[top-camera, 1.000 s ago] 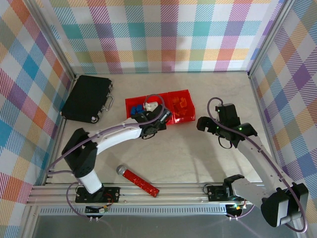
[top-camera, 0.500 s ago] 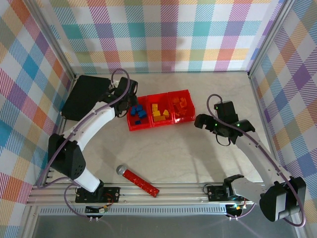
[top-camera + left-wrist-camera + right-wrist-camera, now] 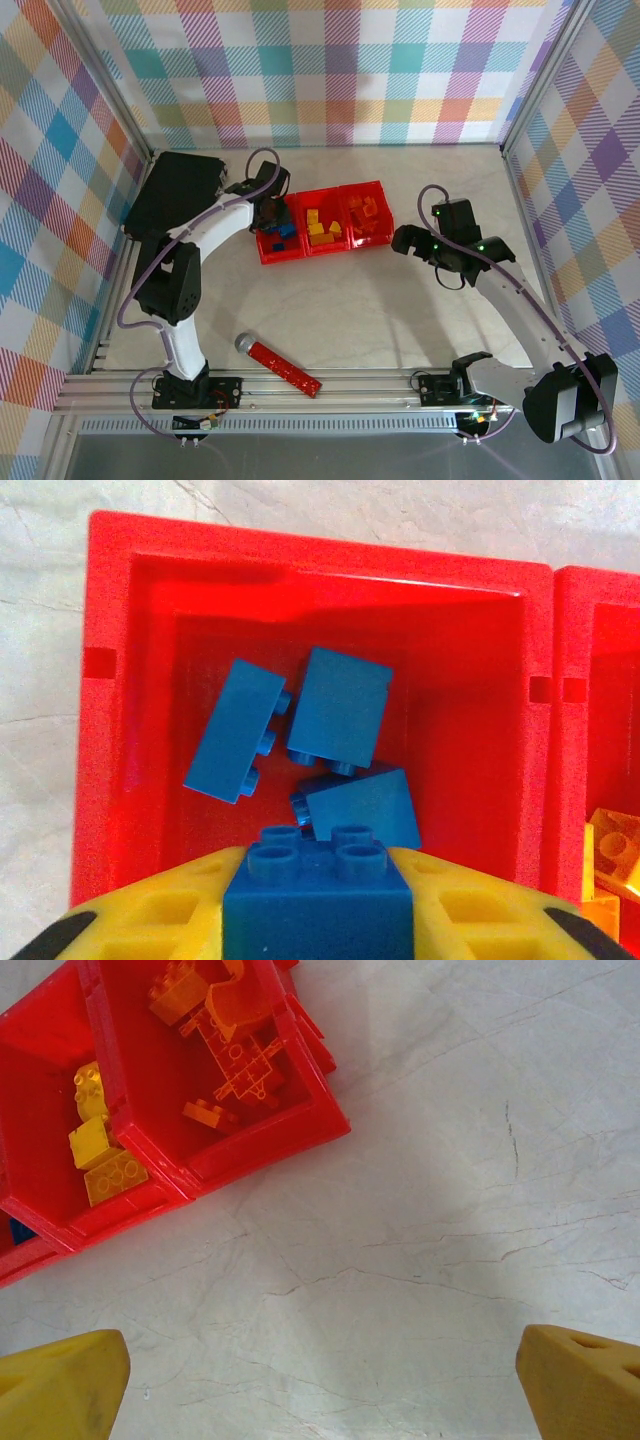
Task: Sort the legos into containers by color
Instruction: Place the lego in the container, then reset both arms
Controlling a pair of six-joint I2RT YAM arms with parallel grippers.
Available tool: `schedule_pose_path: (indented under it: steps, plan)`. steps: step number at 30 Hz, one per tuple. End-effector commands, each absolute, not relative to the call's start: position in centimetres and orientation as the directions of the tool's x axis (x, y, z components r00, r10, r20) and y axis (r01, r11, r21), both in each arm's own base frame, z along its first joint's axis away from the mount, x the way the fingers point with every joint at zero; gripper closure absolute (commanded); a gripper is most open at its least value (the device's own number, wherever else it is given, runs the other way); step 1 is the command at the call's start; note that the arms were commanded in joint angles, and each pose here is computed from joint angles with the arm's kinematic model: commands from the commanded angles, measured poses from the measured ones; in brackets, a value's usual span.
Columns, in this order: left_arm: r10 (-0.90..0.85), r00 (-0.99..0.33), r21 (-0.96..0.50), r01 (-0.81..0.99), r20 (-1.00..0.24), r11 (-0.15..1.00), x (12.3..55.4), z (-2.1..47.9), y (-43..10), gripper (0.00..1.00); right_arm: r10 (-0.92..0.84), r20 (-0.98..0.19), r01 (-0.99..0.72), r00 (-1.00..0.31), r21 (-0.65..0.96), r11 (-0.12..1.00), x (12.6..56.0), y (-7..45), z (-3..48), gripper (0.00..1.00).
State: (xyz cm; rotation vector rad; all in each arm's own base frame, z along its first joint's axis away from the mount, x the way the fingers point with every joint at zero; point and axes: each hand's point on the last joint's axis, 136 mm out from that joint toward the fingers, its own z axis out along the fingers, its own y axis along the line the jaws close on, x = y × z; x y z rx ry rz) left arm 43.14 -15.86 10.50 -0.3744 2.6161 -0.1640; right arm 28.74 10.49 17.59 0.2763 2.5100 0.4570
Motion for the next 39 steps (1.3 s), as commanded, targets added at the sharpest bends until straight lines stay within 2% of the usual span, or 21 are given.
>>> schedule_pose_path:
  steps: [1,6,11,16,19,21,23,26,27,29,31,36,39]
  plan:
    - [-0.309,-0.831,-0.200,-0.241,-0.464,0.950,43.8,11.7,-15.6,0.53,0.305,-0.489,0.115,-0.817,0.381,0.918,29.0,10.3,17.7,0.01]
    - [-0.294,-0.816,-0.181,-0.234,-0.497,0.955,43.7,13.0,-14.9,0.21,0.298,-0.483,0.114,-0.823,0.373,0.921,29.2,10.4,17.2,0.01]
    - [-0.274,-0.779,-0.212,-0.184,-0.564,0.960,43.8,16.2,-14.4,0.00,0.275,-0.496,0.108,-0.823,0.338,0.935,30.1,10.1,17.0,0.01]
    - [-0.196,-0.631,-0.212,-0.052,-0.751,0.976,43.4,23.5,-13.4,0.00,0.198,-0.577,0.072,-0.793,0.234,0.970,32.4,9.2,18.6,0.01]
    - [-0.127,-0.429,-0.151,0.022,-0.894,0.988,42.6,28.7,-12.0,0.00,0.133,-0.669,0.032,-0.732,0.161,0.987,34.7,8.6,21.1,0.01]
    - [-0.020,-0.252,-0.028,0.031,-0.968,0.999,42.3,30.6,-10.7,0.00,0.088,-0.746,-0.001,-0.661,0.118,0.993,36.2,8.4,23.2,0.01]
    - [0.127,-0.146,0.125,0.024,-0.981,0.992,41.4,30.9,-9.8,0.00,0.055,-0.831,-0.017,-0.554,0.078,0.997,37.7,8.1,25.7,0.01]
    - [0.152,-0.087,0.153,-0.007,-0.985,0.988,39.9,31.9,-8.5,0.00,-0.100,-0.945,-0.116,-0.311,-0.067,0.991,39.3,8.5,28.8,0.01]
    - [0.141,-0.050,0.142,-0.018,-0.989,0.990,39.4,32.5,-8.2,0.00,-0.168,-0.966,-0.135,-0.199,-0.142,0.981,39.6,8.7,29.7,0.01]
    - [0.094,0.022,0.092,-0.073,-0.995,0.993,38.8,32.9,-6.8,0.00,-0.268,-0.961,-0.165,-0.062,-0.255,0.953,39.9,9.0,30.0,0.01]
    - [0.053,0.054,0.046,-0.130,-0.997,0.990,38.7,32.1,-4.9,0.00,-0.275,-0.957,-0.140,-0.095,-0.261,0.955,40.7,7.6,29.0,0.01]
    - [-0.156,0.043,-0.162,-0.285,-0.987,0.945,38.1,26.7,0.0,0.00,-0.041,-0.983,0.049,-0.179,-0.050,0.998,40.7,0.6,25.2,0.01]
    - [-0.193,-0.012,-0.185,-0.245,-0.981,0.952,37.6,24.3,-0.4,0.00,0.061,-0.965,0.127,-0.254,0.030,0.991,39.9,-2.2,20.5,0.01]
